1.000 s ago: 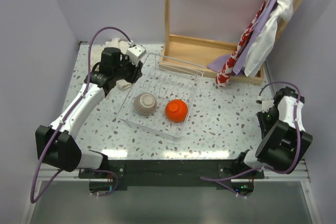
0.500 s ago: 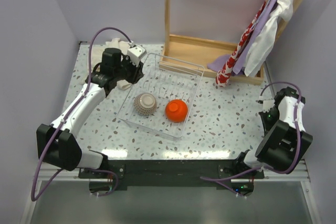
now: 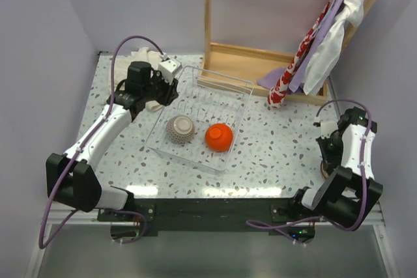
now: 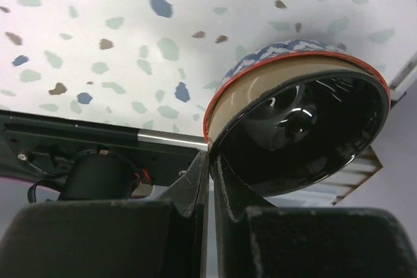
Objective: Load the bowls into the dish rack
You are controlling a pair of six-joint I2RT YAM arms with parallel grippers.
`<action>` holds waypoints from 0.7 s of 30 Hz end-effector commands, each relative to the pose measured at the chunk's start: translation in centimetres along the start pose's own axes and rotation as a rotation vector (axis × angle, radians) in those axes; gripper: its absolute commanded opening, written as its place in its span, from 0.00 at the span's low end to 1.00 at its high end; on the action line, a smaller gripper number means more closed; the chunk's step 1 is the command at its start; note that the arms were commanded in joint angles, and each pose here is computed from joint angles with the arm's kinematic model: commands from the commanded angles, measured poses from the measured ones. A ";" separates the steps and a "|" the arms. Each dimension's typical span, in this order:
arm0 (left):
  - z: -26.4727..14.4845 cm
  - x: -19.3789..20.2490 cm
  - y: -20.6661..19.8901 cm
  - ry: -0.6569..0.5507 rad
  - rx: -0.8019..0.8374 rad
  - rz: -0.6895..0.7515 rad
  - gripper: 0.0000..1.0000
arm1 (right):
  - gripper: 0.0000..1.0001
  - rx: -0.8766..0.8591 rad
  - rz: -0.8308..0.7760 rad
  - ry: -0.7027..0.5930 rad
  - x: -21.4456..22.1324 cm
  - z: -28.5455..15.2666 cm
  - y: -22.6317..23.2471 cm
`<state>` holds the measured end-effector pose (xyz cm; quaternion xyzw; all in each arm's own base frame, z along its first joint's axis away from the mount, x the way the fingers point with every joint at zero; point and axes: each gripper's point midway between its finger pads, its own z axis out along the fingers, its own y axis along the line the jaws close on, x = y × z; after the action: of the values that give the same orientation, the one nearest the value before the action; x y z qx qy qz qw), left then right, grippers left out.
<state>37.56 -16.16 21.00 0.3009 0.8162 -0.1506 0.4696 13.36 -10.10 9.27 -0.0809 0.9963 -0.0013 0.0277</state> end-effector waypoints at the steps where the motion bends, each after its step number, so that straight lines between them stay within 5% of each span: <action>1: 0.0 -1.6 -0.1 -0.060 0.009 0.003 0.40 | 0.00 -0.074 -0.154 -0.028 -0.7 0.2 3.1; 8: -0.1 -1.8 0.0 -0.061 0.002 0.009 0.40 | 0.00 -0.023 -0.398 -0.071 -3.7 0.5 6.1; 21: 0.2 -1.2 0.2 -0.048 0.001 0.011 0.40 | 0.00 -0.055 -0.453 -0.101 -6.4 -0.4 7.9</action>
<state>37.58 -16.24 21.05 0.3019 0.8148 -0.1523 0.4709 17.25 -1.78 8.44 -0.3018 0.9521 0.0253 0.0419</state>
